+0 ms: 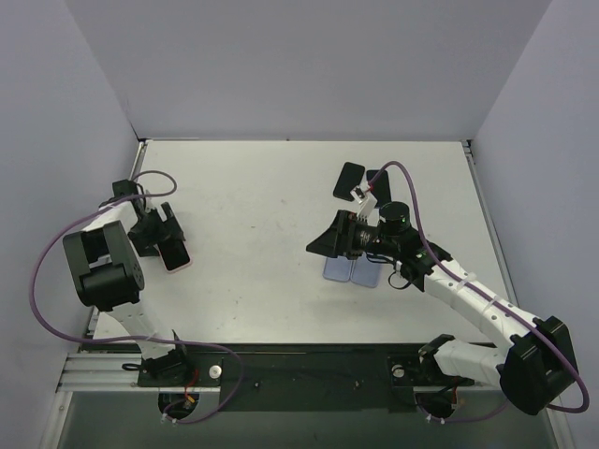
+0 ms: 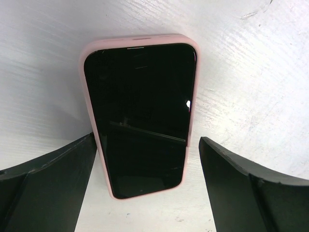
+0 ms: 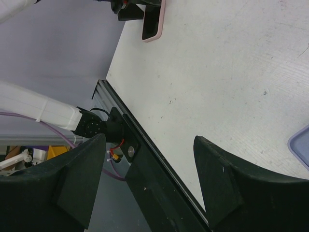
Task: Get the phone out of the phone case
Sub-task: Pick up the phone at the center of the board.
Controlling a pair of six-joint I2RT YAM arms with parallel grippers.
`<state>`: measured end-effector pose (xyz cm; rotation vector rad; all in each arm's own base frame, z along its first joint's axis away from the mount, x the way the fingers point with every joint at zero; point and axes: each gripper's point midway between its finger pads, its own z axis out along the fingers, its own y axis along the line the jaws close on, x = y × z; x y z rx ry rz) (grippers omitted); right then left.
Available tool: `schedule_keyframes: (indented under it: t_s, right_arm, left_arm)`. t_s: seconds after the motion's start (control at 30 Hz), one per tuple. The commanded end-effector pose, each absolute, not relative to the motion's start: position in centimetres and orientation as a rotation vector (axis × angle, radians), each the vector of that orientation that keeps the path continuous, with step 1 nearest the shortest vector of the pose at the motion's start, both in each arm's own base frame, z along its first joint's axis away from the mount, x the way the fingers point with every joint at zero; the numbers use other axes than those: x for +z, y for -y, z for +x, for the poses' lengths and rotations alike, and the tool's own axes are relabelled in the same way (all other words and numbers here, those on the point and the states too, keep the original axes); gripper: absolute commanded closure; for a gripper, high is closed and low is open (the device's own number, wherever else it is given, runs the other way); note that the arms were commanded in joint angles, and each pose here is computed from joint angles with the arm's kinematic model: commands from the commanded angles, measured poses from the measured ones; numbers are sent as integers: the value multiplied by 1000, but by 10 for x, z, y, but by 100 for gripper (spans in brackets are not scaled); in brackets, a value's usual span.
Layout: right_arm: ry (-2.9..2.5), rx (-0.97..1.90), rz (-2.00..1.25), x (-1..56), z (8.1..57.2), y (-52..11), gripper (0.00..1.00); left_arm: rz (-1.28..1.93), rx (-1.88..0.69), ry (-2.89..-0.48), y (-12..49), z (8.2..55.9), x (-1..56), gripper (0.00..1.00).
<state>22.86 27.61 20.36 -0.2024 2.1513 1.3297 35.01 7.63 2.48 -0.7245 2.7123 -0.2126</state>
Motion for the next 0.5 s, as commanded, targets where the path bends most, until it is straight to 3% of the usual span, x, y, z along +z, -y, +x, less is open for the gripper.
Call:
schedule_keyframes:
  t_s: [0.0,0.37,0.43,0.47]
  right_arm:
    - [-2081,1359,-225,217,230,-279,32]
    - [-2075,1365,-201,217,234,-280,32]
    - [-2076,1363,-195,218,233,-279,33]
    - [-2073,1361,-193,219,233,-279,33]
  left_arm:
    - [-711,-215,-2686,-77,362,28,3]
    - [-706,110,-2796,-86,353,6,3]
    - [-712,123,-2816,-87,350,2,6]
    - [-711,119,-2826,-86,349,-1,15]
